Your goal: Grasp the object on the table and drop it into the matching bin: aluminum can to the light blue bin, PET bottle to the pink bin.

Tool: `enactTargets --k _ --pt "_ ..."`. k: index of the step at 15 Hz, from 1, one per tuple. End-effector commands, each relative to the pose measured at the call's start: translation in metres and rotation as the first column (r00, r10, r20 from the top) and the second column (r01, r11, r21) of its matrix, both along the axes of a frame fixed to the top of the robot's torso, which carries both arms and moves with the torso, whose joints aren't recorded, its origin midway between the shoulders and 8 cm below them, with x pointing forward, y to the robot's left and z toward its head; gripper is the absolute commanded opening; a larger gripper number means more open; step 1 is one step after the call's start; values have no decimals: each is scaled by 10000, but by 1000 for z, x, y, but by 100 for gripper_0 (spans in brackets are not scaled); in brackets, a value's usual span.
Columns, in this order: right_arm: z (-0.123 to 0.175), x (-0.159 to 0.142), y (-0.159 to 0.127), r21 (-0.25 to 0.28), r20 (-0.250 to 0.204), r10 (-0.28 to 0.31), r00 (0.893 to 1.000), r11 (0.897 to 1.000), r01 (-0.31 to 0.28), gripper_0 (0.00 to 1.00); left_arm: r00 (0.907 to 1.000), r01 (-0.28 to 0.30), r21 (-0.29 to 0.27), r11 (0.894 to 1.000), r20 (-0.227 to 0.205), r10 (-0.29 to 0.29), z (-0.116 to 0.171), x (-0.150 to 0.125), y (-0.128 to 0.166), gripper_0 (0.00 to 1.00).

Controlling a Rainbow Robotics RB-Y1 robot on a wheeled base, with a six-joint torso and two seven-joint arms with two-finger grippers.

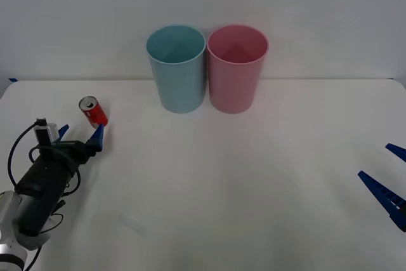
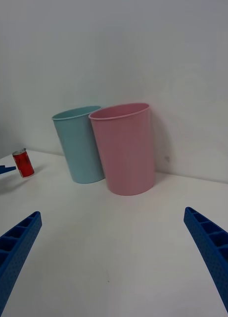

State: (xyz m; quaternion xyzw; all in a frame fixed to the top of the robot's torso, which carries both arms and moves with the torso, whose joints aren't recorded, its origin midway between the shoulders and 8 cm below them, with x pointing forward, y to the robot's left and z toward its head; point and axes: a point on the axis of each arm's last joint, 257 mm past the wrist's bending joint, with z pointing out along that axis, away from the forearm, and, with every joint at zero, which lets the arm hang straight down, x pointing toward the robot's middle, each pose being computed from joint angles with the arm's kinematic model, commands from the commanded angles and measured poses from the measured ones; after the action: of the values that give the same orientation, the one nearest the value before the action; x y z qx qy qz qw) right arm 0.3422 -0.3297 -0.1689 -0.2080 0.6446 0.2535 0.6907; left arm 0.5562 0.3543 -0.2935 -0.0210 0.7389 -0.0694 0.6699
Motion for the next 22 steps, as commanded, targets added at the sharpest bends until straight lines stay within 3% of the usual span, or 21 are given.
enactTargets --k 1,11,16,17,18,19,22 --pt "0 0 0 0 0 0 10000 10000 0 100 9999 17 55 10000 -148 -16 -2 17 -3 100" --pt "0 0 0 0 0 0 10000 10000 0 100 9987 -177 351 9992 -478 194 6 62 -13 100" --pt "0 0 0 0 0 0 10000 10000 0 100 9984 -156 458 9988 -535 181 7 66 -18 100" --pt "0 0 0 0 0 0 10000 10000 0 100 9984 -144 465 9988 -533 169 7 66 -19 43" --pt "0 0 0 0 0 0 10000 10000 0 100 9984 -141 491 9987 -546 168 6 66 -19 15" --pt "0 0 0 0 0 0 10000 10000 0 100 9984 -135 553 9984 -535 165 7 66 -18 3" --pt "0 0 0 0 0 0 10000 10000 0 100 9984 -103 616 9980 -555 137 5 66 -19 0"
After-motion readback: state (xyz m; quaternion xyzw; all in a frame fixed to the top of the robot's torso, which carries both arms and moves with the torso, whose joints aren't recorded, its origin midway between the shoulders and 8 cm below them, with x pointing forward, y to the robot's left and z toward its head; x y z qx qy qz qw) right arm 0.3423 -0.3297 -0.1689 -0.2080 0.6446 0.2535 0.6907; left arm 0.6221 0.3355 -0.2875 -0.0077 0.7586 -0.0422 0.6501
